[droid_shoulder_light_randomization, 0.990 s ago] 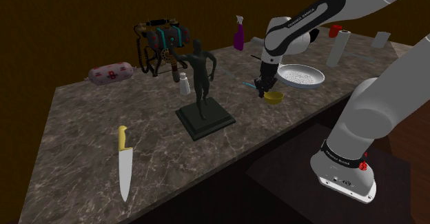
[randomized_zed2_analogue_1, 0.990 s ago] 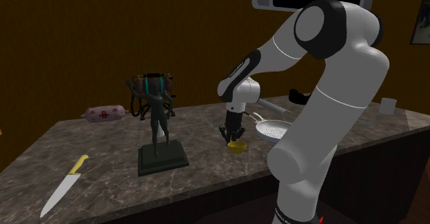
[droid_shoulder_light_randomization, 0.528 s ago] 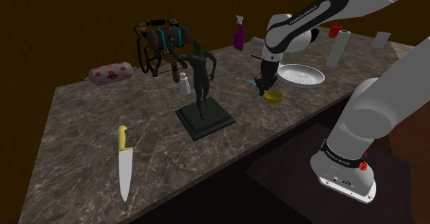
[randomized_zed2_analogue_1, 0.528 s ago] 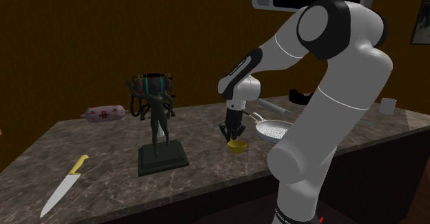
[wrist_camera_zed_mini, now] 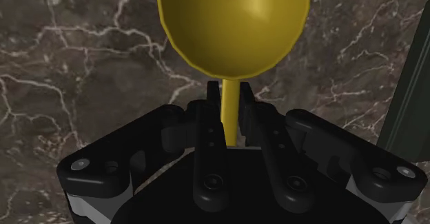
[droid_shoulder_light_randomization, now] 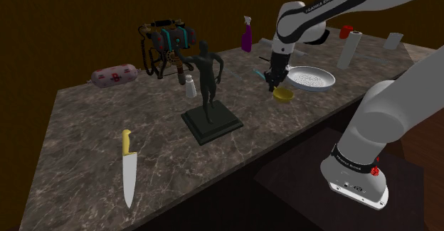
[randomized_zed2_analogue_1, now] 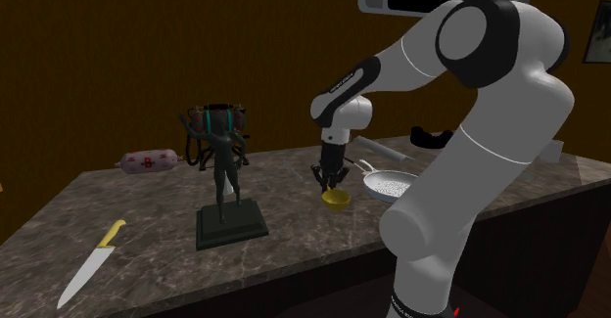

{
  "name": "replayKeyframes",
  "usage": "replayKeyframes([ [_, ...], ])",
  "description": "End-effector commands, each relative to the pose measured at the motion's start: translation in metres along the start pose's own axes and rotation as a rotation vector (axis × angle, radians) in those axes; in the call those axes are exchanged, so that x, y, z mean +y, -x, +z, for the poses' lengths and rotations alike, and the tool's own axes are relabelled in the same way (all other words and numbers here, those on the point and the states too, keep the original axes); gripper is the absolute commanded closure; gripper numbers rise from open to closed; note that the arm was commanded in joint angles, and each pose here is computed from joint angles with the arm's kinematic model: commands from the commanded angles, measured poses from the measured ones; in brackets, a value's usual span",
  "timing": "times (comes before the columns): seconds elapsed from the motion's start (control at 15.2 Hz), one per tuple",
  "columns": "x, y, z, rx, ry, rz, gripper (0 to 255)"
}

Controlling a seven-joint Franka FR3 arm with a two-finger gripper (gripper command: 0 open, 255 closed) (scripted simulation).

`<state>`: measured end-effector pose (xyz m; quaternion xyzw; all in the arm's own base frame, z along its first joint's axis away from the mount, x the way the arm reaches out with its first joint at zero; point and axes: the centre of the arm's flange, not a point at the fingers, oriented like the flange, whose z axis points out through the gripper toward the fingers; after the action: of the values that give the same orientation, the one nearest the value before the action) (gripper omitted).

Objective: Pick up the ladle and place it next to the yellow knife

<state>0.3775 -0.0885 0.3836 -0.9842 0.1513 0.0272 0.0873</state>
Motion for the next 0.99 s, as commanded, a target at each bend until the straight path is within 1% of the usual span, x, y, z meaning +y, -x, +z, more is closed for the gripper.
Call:
replayKeyframes([
  [0.0, -0.001, 0.001, -0.011, 0.0, 0.0, 0.0, 255],
  [0.79, -0.011, 0.006, -0.072, 0.0, 0.0, 0.0, 255],
  [0.92, -0.036, -0.003, -0.068, 0.0, 0.0, 0.0, 255],
])
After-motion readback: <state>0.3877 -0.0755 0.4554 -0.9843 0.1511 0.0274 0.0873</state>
